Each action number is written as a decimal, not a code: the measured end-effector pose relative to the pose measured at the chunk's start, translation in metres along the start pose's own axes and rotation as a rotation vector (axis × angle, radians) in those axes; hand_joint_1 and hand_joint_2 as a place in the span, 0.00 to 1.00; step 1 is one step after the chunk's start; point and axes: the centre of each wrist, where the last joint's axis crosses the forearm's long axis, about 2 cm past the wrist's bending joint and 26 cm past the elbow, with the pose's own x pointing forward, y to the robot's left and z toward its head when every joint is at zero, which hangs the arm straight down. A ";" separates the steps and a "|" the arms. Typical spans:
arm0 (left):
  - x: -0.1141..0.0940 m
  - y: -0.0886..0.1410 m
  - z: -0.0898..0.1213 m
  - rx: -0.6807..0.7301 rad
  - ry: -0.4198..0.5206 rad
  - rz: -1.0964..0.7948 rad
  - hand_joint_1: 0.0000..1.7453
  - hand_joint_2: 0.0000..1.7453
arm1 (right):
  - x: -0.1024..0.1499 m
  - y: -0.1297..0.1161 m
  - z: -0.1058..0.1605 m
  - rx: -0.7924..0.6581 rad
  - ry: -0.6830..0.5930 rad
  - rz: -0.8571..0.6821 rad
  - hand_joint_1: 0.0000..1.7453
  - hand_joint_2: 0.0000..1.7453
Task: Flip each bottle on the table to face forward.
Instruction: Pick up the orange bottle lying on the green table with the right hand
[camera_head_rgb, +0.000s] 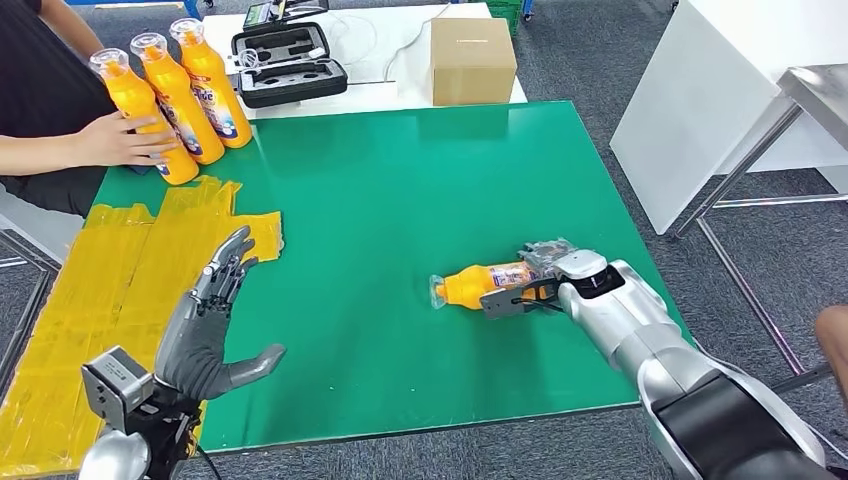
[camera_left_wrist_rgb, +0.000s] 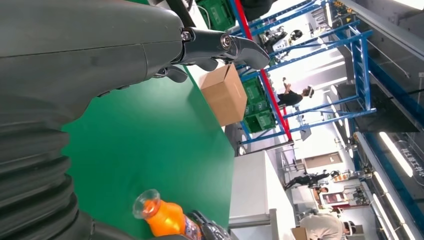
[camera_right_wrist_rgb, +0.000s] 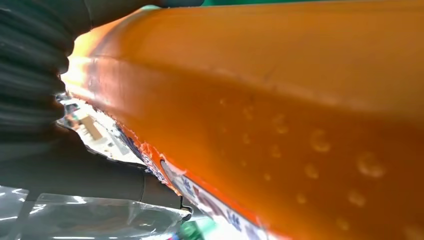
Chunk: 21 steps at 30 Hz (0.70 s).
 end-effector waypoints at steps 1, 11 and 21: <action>0.000 0.000 0.000 0.000 0.000 0.000 0.00 1.00 | 0.000 0.000 0.000 0.004 -0.003 0.000 1.00 1.00; -0.006 0.000 -0.002 -0.005 0.020 0.004 0.00 1.00 | 0.014 -0.009 0.002 -0.053 -0.148 -0.265 1.00 1.00; -0.009 -0.003 0.015 -0.002 0.064 0.034 0.00 1.00 | 0.030 -0.024 0.026 -0.256 -0.308 -0.666 1.00 1.00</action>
